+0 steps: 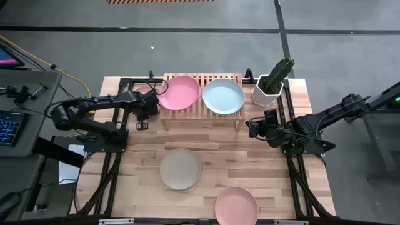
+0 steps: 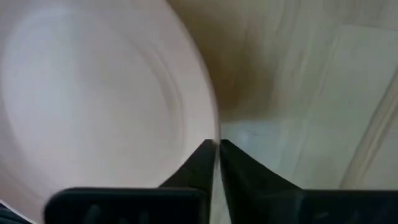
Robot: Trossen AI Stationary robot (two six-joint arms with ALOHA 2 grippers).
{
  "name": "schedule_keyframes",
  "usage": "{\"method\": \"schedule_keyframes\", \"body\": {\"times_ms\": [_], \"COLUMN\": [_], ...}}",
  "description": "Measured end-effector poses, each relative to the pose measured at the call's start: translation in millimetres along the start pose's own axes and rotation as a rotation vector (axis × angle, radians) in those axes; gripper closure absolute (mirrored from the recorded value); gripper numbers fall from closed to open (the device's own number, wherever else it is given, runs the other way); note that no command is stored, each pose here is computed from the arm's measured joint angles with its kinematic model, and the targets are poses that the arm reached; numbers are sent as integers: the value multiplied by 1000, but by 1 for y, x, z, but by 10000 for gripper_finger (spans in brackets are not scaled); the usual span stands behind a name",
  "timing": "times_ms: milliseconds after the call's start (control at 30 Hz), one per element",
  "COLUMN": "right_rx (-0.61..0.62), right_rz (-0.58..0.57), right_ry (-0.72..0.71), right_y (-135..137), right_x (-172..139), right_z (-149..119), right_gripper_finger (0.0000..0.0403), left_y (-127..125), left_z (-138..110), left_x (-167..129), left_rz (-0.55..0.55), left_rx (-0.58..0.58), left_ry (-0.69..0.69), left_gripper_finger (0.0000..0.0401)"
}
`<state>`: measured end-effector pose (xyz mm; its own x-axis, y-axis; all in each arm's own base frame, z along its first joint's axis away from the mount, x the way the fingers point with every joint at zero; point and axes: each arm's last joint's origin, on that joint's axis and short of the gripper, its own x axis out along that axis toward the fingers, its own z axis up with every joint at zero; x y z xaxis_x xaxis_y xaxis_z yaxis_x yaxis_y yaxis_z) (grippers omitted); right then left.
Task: Place and stack plates onto a shelf
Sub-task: Stack the top pink plate on top of the other pink plate on the shelf
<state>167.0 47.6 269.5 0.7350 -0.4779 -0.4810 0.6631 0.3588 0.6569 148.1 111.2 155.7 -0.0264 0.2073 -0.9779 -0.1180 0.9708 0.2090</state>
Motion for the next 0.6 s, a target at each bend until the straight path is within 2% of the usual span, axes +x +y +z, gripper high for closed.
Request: {"method": "schedule_keyframes", "body": {"times_ms": [367, 600], "right_rx": [-6, -7], "right_rz": [-1, -1], "right_ry": [-7, -8], "right_y": [0, 0], "right_x": [0, 0], "right_z": [0, 0], "right_gripper_finger": [403, 403], "left_y": [-4, -1], "left_z": [-14, -23], "left_x": [-20, -54], "left_rz": [0, 34], "left_rx": [-15, -37], "left_ry": [-28, -59], "left_gripper_finger": [399, 400]}}
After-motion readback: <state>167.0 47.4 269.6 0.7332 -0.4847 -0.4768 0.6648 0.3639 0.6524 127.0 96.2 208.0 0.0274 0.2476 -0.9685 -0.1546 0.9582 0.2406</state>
